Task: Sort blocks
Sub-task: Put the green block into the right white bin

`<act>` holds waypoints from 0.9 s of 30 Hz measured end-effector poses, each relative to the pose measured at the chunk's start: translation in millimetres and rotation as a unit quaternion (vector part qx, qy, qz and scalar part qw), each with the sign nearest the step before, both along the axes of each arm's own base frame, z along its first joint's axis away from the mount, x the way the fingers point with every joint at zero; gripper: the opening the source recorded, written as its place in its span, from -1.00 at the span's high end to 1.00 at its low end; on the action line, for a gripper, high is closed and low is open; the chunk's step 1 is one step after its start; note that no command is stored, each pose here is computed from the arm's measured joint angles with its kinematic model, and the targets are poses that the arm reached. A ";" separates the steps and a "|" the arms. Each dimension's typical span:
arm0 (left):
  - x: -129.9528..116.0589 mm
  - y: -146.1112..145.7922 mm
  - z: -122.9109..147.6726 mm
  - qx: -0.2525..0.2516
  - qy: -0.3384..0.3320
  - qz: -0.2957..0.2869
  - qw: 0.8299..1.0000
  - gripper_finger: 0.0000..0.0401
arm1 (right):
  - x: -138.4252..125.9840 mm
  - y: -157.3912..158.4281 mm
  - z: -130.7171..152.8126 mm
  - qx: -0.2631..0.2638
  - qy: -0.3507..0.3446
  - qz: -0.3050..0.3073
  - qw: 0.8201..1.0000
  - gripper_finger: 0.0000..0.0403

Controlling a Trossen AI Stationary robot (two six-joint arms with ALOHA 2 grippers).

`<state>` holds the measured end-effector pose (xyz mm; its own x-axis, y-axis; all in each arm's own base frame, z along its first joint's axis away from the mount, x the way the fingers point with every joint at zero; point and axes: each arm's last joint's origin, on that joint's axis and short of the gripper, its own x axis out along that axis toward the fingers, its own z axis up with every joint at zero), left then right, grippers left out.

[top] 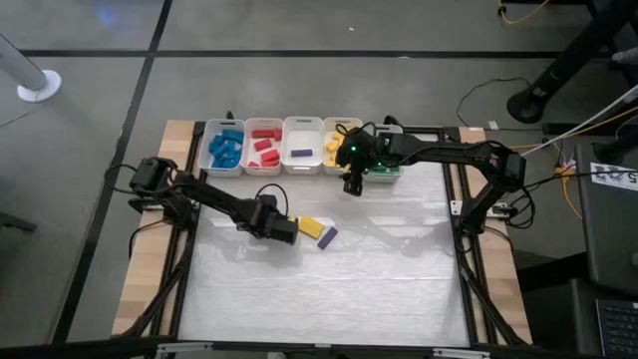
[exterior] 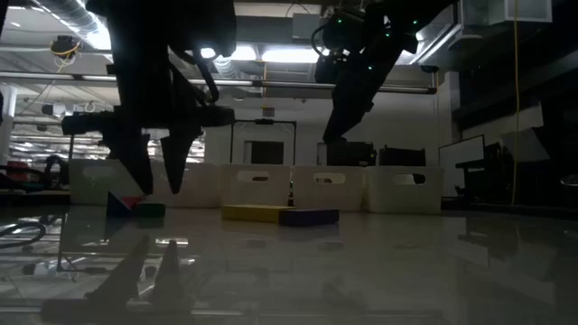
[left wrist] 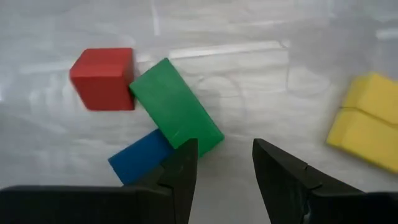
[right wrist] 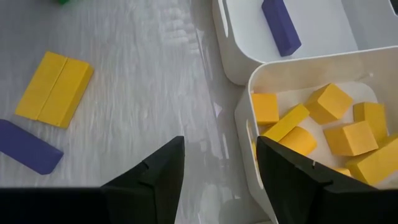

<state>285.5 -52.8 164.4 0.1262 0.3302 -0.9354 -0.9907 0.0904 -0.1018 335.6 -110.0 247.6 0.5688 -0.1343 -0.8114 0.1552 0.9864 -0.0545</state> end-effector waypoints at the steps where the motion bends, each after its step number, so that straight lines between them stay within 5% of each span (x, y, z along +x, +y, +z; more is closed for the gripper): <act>1: -0.4 0.0 -0.3 0.000 -0.002 0.013 1.000 0.29 | 0.0 0.0 0.0 0.000 0.000 0.000 1.000 0.01; 27: -14.5 1.1 -8.9 -0.019 -0.018 0.223 0.975 0.29 | 0.1 0.0 0.1 0.000 -0.001 0.000 1.000 0.01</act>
